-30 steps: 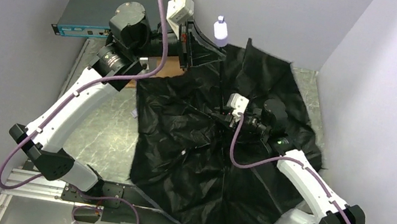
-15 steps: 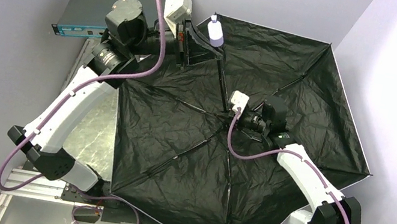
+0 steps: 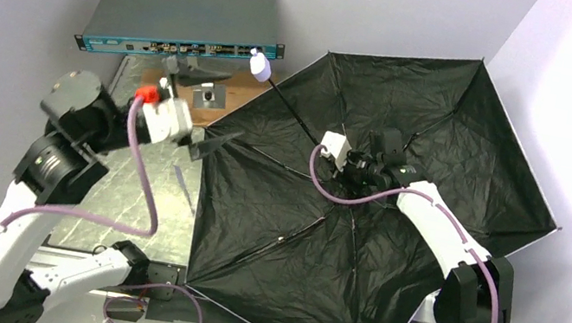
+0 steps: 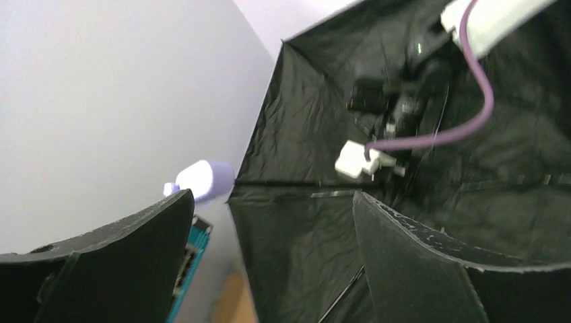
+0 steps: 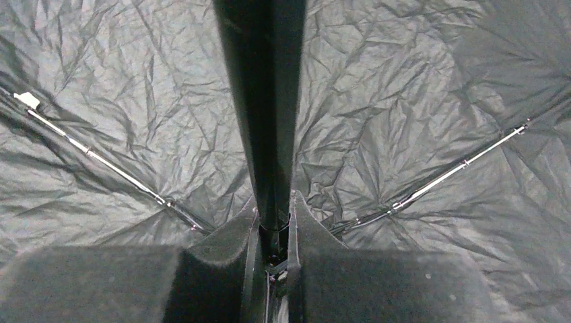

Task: Open the umbrella

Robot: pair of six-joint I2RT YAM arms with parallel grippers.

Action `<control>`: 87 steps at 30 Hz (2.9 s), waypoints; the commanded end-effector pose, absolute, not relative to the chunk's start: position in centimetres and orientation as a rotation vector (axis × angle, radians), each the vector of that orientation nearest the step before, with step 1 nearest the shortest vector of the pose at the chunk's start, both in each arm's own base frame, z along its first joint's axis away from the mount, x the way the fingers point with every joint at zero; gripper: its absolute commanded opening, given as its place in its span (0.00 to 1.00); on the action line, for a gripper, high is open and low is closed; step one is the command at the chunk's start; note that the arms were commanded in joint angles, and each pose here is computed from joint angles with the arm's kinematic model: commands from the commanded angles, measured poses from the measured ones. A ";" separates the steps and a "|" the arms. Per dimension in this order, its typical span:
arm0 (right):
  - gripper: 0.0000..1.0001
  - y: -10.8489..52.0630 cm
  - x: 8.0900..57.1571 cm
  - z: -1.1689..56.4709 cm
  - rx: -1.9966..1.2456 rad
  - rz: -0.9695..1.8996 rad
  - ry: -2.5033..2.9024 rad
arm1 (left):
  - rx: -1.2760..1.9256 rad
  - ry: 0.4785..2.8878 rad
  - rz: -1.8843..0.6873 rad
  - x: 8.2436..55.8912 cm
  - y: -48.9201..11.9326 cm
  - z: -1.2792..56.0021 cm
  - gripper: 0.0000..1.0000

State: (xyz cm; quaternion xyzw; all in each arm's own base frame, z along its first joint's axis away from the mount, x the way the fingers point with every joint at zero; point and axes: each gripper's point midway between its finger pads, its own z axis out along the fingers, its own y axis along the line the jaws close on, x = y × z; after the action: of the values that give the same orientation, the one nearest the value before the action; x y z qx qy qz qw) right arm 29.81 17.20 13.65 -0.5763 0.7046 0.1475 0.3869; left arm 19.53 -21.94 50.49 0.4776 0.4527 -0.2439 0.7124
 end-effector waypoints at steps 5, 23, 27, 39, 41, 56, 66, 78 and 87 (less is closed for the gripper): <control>0.00 13.4 30.7 16.9 -1.622 0.101 1.848 | 1.488 0.920 -0.162 19.3 -20.7 43.9 0.90; 0.00 11.6 30.4 20.5 -1.833 -0.256 1.819 | 1.853 0.571 0.674 27.7 -26.0 40.4 0.67; 0.00 10.4 31.4 22.1 -1.813 -0.397 1.803 | 1.871 0.660 0.765 29.3 -24.7 38.7 0.67; 0.00 9.9 34.9 27.5 -1.718 -0.696 1.603 | 1.749 0.926 0.793 31.0 -22.9 37.9 0.00; 0.01 10.1 36.1 28.8 -1.651 -0.741 1.578 | 1.682 1.008 0.743 31.2 -22.8 38.3 0.00; 0.64 10.2 38.6 31.0 -1.539 -0.814 1.515 | 1.352 1.150 0.668 32.3 -22.6 41.2 0.00; 0.92 15.8 32.9 37.1 -1.407 -0.481 1.332 | 1.189 1.192 0.691 34.2 -21.5 43.1 0.00; 0.98 17.8 23.4 43.0 -1.135 0.013 1.212 | 1.083 1.214 0.659 36.4 -22.3 45.8 0.00; 0.95 17.1 26.0 43.8 -0.650 0.261 1.443 | 1.047 1.260 0.584 36.4 -22.8 45.9 0.00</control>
State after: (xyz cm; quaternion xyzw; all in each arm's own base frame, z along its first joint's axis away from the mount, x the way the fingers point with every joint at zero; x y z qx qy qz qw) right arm 25.96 16.41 42.62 -0.3936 0.6261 0.0176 0.6729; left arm 36.88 -23.40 39.95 0.5555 0.5417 0.2916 0.5594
